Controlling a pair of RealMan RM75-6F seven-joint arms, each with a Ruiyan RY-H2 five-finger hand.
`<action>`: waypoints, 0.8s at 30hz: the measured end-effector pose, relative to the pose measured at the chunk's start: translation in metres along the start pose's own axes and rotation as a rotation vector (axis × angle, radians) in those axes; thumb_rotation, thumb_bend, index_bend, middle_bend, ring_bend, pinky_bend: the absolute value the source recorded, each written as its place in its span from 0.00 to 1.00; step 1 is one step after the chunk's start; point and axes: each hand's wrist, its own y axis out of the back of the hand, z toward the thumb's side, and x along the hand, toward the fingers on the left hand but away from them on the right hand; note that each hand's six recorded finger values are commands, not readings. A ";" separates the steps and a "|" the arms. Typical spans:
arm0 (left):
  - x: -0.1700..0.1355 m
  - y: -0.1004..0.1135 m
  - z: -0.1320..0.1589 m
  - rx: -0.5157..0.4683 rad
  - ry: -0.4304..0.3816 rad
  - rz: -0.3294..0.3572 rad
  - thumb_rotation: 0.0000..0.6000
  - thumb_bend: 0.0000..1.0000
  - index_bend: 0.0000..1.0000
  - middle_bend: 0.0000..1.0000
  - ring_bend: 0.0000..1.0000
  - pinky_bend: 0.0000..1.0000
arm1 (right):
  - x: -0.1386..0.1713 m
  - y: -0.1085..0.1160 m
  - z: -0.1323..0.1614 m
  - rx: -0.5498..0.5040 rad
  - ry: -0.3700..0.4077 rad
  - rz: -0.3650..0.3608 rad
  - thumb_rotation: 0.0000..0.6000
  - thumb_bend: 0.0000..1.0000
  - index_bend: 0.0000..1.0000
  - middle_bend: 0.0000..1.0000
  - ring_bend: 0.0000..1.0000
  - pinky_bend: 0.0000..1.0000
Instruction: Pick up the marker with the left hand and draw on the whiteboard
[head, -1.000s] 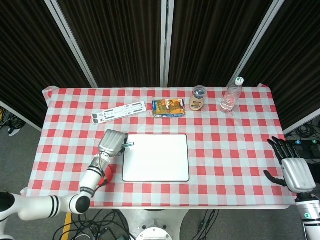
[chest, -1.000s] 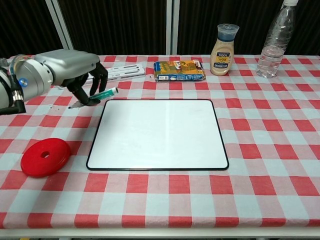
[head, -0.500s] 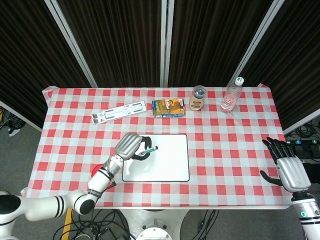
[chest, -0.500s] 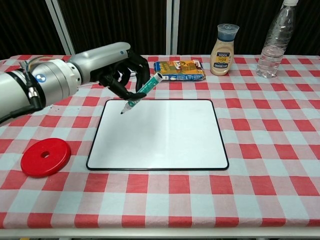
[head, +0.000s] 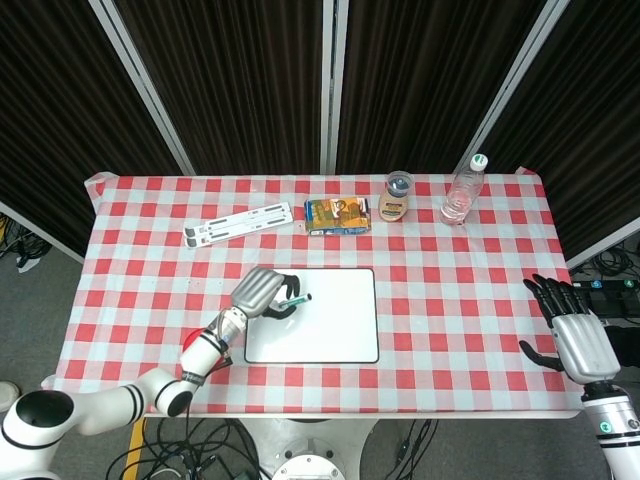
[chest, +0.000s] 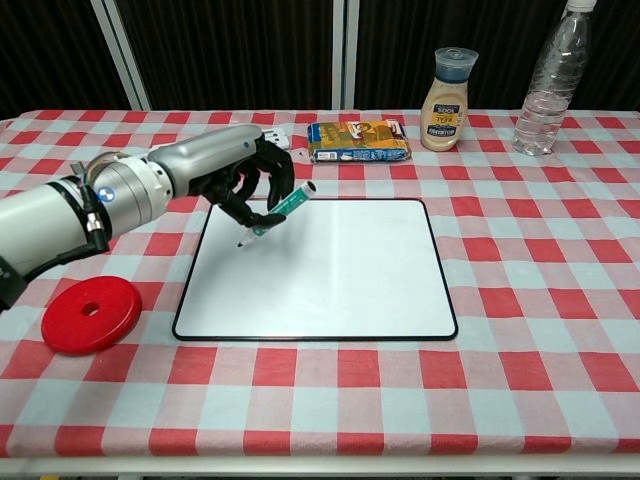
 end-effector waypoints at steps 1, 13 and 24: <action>0.000 -0.001 -0.001 0.003 0.000 -0.002 1.00 0.38 0.59 0.60 0.72 0.89 | 0.000 0.000 0.000 0.000 -0.001 0.000 1.00 0.17 0.00 0.03 0.00 0.00; 0.010 -0.015 0.002 0.028 -0.015 -0.027 1.00 0.38 0.59 0.60 0.72 0.89 | 0.001 0.000 -0.002 0.008 -0.014 0.006 1.00 0.17 0.00 0.03 0.00 0.00; 0.033 -0.019 0.044 0.049 -0.097 -0.024 1.00 0.38 0.59 0.60 0.72 0.89 | 0.008 0.006 -0.011 0.010 -0.041 -0.007 1.00 0.17 0.00 0.03 0.00 0.00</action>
